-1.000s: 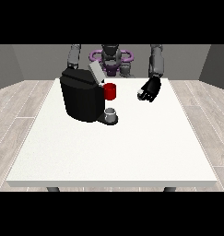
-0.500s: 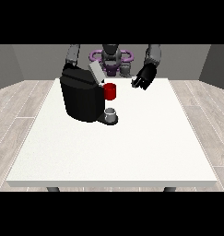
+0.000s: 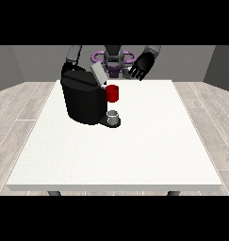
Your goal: Insert the coffee pod into the coffee machine and close the lid
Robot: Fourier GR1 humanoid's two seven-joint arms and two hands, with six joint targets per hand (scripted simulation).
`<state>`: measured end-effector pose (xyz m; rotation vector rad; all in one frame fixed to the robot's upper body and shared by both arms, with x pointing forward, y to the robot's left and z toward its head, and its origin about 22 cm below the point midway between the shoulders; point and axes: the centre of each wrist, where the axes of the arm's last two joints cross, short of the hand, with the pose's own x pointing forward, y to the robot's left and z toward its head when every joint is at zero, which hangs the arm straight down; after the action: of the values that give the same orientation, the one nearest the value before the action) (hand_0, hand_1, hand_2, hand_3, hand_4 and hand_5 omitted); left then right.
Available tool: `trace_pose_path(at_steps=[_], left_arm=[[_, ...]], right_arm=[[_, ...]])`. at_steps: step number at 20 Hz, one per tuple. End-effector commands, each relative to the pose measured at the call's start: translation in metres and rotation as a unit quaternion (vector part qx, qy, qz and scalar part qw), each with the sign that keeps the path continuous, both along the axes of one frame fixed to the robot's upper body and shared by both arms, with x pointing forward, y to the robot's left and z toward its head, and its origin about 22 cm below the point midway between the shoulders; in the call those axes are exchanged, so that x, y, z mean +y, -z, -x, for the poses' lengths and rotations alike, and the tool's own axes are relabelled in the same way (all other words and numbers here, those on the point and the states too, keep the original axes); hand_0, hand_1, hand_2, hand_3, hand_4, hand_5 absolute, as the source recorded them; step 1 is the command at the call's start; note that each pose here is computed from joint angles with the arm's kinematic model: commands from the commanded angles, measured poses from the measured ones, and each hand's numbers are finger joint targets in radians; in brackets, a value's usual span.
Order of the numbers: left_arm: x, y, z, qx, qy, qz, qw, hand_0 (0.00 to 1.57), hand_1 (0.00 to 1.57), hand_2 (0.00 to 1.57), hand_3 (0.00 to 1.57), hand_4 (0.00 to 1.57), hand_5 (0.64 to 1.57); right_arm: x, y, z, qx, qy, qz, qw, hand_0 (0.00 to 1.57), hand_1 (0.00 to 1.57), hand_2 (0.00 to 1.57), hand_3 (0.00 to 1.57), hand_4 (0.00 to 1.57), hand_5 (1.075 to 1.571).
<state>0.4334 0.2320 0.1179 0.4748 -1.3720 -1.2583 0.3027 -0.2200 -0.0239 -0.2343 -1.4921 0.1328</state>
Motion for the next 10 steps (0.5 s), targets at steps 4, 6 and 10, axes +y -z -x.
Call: trace_pose_path(at_steps=[4,6,10], left_arm=[[-0.003,-0.077,-0.019,-0.018,-0.021,0.042,0.999,1.22,1.22,1.27,1.29,0.51,1.571],[0.004,-0.104,-0.019,-0.051,-0.007,0.047,0.998,1.2,1.2,1.24,1.26,0.49,1.571],[0.023,-0.112,-0.021,-0.066,-0.033,0.05,0.996,1.22,1.22,1.27,1.26,0.47,1.571]], right_arm=[[0.001,-0.024,-0.013,-0.014,-0.013,-0.002,0.9998,0.0,0.0,0.0,0.0,0.0,1.571],[0.001,-0.018,-0.015,-0.043,0.016,-0.008,0.9989,0.0,0.0,0.0,0.0,0.0,1.571],[-0.004,-0.051,-0.025,-0.068,-0.013,0.008,0.9975,0.0,0.0,0.0,0.0,0.0,1.571]])
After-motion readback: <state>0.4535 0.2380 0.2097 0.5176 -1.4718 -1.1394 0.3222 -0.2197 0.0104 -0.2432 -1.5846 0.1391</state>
